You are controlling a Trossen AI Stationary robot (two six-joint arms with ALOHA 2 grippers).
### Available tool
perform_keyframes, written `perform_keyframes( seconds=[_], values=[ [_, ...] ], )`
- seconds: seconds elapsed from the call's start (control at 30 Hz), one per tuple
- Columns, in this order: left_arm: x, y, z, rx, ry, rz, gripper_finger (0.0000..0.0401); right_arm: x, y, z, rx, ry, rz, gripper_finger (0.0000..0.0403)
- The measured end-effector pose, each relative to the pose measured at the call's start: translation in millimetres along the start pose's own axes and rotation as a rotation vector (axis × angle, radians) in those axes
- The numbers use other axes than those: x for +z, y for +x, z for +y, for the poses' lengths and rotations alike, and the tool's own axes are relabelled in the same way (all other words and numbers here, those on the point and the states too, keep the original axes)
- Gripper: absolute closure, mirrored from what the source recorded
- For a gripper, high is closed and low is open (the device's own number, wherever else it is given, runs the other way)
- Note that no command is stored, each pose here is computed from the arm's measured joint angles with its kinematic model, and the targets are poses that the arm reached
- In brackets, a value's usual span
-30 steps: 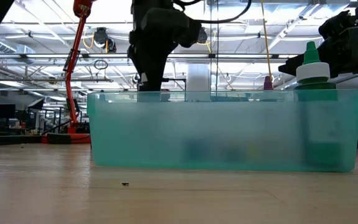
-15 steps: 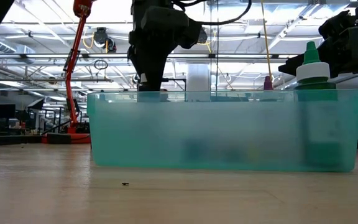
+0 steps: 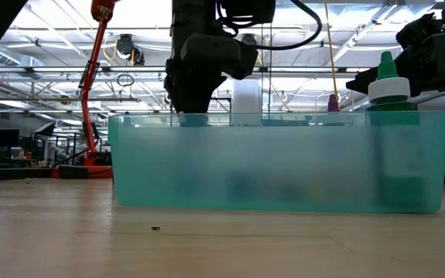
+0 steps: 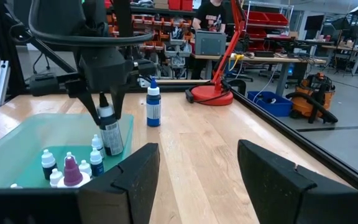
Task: Pick & Place food coloring
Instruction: Put the big black food coloring bottle into the green bin, then put the big blue food coloring bottle into the green bin
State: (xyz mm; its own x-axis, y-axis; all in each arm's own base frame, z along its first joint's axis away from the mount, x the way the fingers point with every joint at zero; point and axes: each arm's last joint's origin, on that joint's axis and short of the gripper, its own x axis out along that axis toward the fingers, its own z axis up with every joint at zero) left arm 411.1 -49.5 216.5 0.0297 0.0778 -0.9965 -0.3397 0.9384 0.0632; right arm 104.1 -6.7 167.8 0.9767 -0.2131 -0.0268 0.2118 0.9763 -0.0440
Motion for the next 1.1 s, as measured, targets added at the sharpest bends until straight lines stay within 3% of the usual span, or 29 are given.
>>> perform_keyframes(
  seconds=[0.23, 0.4, 0.67, 0.83, 0.93, 1.1],
  values=[
    [0.2, -0.1, 0.5, 0.017, -0.010, -0.008, 0.0177, 0.0, 0.0, 0.0, 0.000, 0.000, 0.000, 0.0198],
    [0.3, -0.1, 1.6, 0.011, -0.014, -0.001, 0.0145, 0.0, 0.0, 0.0, 0.001, 0.000, 0.000, 0.0198],
    [-12.5, -43.1, 21.6, -0.010, -0.113, -0.050, 0.0143, 0.0, 0.0, 0.0, 0.000, 0.000, 0.000, 0.0198],
    [-34.5, -84.7, 40.2, 0.160, -0.183, -0.178, 0.0151, 0.0, 0.0, 0.0, 0.000, 0.000, 0.000, 0.0197],
    [-44.9, -97.4, 55.8, 0.192, -0.282, -0.155, 0.0149, 0.0, 0.0, 0.0, 0.000, 0.000, 0.000, 0.0195],
    [-44.4, -101.5, 77.7, 0.130, -0.349, -0.084, 0.0144, 0.0, 0.0, 0.0, 0.000, 0.000, 0.000, 0.0198]
  ],
)
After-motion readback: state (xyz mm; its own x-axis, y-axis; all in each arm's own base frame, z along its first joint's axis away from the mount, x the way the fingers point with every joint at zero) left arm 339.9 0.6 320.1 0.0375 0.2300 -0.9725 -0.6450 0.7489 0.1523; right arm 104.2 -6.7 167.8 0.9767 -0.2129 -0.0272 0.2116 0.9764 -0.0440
